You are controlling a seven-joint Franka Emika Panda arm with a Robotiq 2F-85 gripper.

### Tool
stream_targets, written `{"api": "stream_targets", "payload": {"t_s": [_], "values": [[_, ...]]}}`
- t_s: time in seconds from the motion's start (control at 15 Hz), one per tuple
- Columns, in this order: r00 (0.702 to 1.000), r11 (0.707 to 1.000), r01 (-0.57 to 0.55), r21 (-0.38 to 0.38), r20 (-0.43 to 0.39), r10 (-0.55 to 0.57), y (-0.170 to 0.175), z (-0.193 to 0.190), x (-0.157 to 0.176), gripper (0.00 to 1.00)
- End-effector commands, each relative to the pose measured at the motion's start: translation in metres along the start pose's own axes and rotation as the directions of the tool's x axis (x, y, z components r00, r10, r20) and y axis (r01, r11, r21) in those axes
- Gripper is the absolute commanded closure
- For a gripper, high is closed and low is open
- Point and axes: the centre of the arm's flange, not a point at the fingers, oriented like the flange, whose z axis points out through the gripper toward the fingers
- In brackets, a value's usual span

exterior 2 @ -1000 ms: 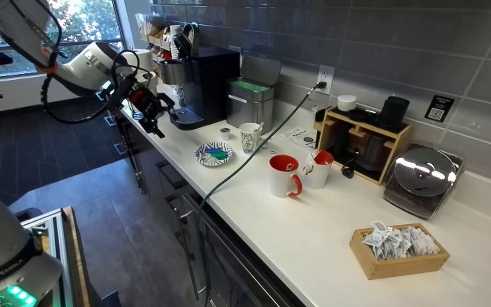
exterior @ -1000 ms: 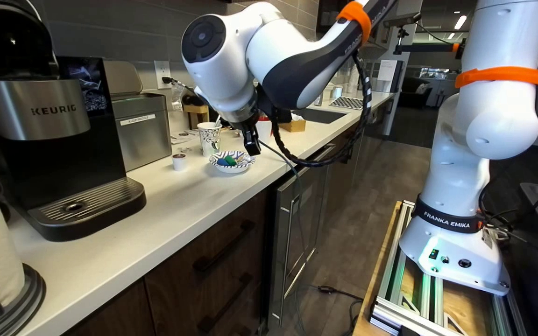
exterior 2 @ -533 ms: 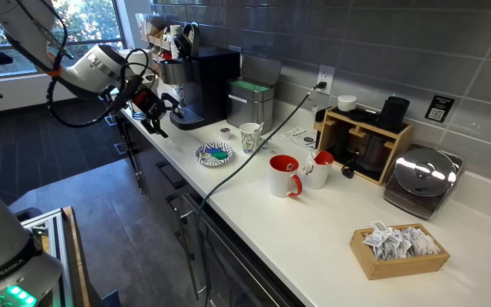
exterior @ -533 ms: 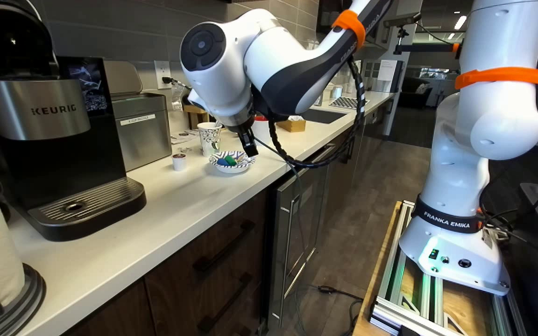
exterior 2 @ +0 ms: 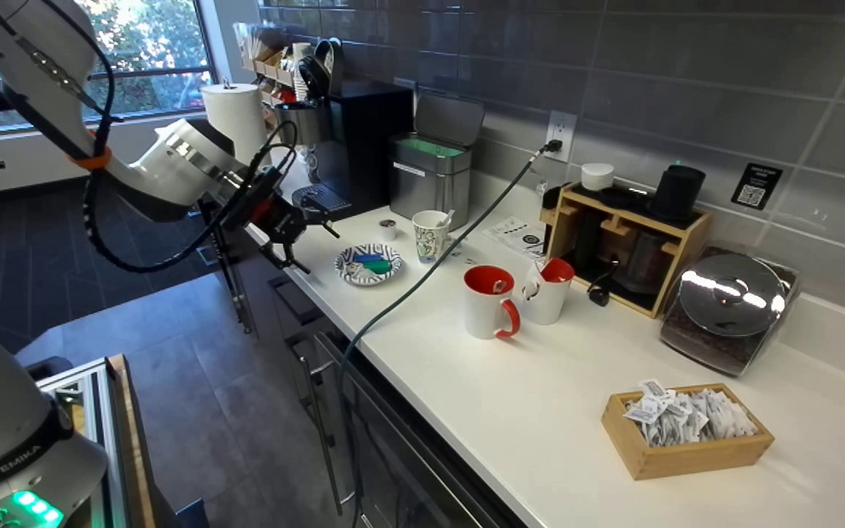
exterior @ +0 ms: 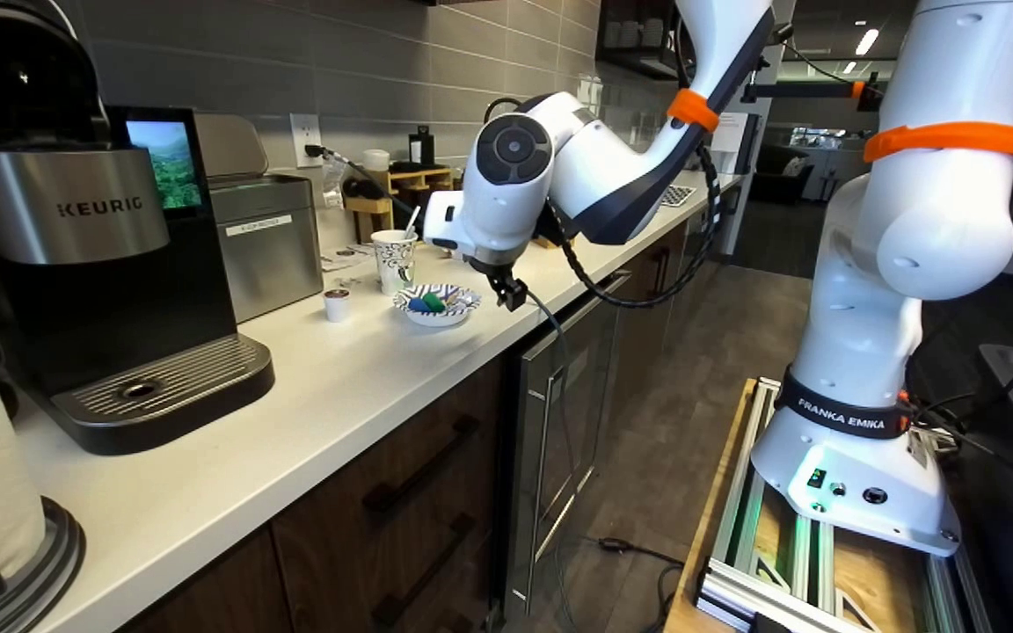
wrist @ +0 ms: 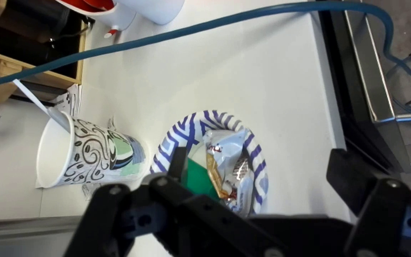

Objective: Open the top drawer

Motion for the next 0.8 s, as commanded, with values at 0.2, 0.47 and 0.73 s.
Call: {"api": "stream_targets", "payload": {"t_s": [0.2, 0.47, 0.73], "values": [[1.000, 1.000, 0.026, -0.010, -0.011, -0.026, -0.002, 0.001, -0.007, 0.00], [0.994, 0.999, 0.046, 0.019, -0.097, -0.044, 0.000, -0.013, -0.019, 0.00], [0.956, 0.985, 0.141, 0.100, -0.274, -0.109, -0.010, -0.035, -0.043, 0.00]]}}
